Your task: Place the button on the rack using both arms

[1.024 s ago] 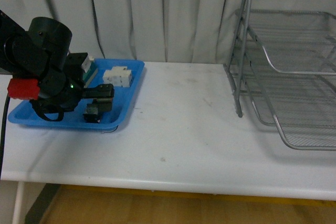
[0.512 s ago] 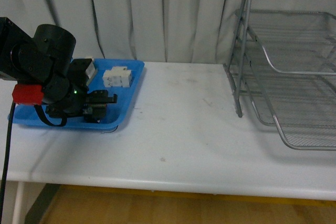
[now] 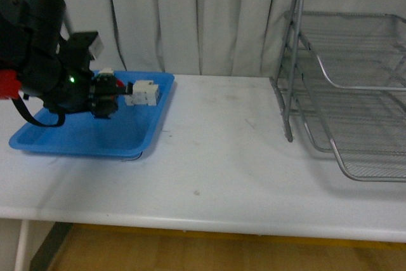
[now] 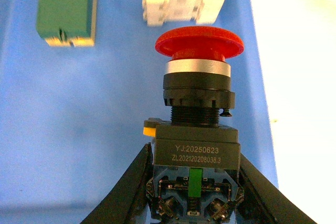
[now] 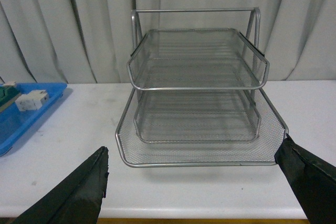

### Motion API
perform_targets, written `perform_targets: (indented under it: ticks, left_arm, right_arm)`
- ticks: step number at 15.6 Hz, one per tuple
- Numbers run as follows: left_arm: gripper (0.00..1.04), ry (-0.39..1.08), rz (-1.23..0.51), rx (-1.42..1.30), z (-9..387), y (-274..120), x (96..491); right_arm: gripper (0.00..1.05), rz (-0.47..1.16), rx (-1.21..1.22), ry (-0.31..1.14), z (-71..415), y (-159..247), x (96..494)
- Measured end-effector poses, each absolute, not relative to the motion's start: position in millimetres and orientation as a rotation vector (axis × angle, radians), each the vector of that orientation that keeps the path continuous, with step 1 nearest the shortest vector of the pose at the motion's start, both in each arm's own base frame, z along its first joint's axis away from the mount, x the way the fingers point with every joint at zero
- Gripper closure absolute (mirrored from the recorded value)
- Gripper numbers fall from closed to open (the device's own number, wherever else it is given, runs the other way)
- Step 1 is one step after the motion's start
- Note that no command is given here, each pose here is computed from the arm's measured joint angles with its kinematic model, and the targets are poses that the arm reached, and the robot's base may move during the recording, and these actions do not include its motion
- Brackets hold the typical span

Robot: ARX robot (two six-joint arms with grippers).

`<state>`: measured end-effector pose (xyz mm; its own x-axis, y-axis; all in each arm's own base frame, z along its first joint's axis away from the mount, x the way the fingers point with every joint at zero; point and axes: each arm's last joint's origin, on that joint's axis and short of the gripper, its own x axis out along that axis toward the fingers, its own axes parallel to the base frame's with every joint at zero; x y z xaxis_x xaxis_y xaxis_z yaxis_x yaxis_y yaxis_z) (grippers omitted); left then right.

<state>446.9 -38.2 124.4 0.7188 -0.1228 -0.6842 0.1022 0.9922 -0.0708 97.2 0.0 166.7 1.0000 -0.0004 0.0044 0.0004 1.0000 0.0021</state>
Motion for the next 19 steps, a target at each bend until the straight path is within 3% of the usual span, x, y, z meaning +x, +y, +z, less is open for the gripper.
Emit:
perform_targets:
  ticks: [4,10,13,19]
  left_arm:
    - [0.69,0.589,-0.111,-0.023,193.5,-30.2,378.4]
    - [0.69,0.406,0.025,0.010,242.6,-11.1,235.6]
    - [0.69,0.440,0.055,0.025,228.3,-11.8,216.0]
    - [0.69,0.423,0.015,0.037,225.3,-26.7,215.5]
  right_arm:
    - [0.06,0.000,0.002,-0.004,166.7,0.0,97.2]
    - [0.06,0.000,0.002,-0.004,166.7,0.0,97.2]
    - [0.06,0.000,0.002,-0.004,166.7,0.0,97.2]
    - [0.06,0.000,0.002,-0.004,166.7,0.0,97.2]
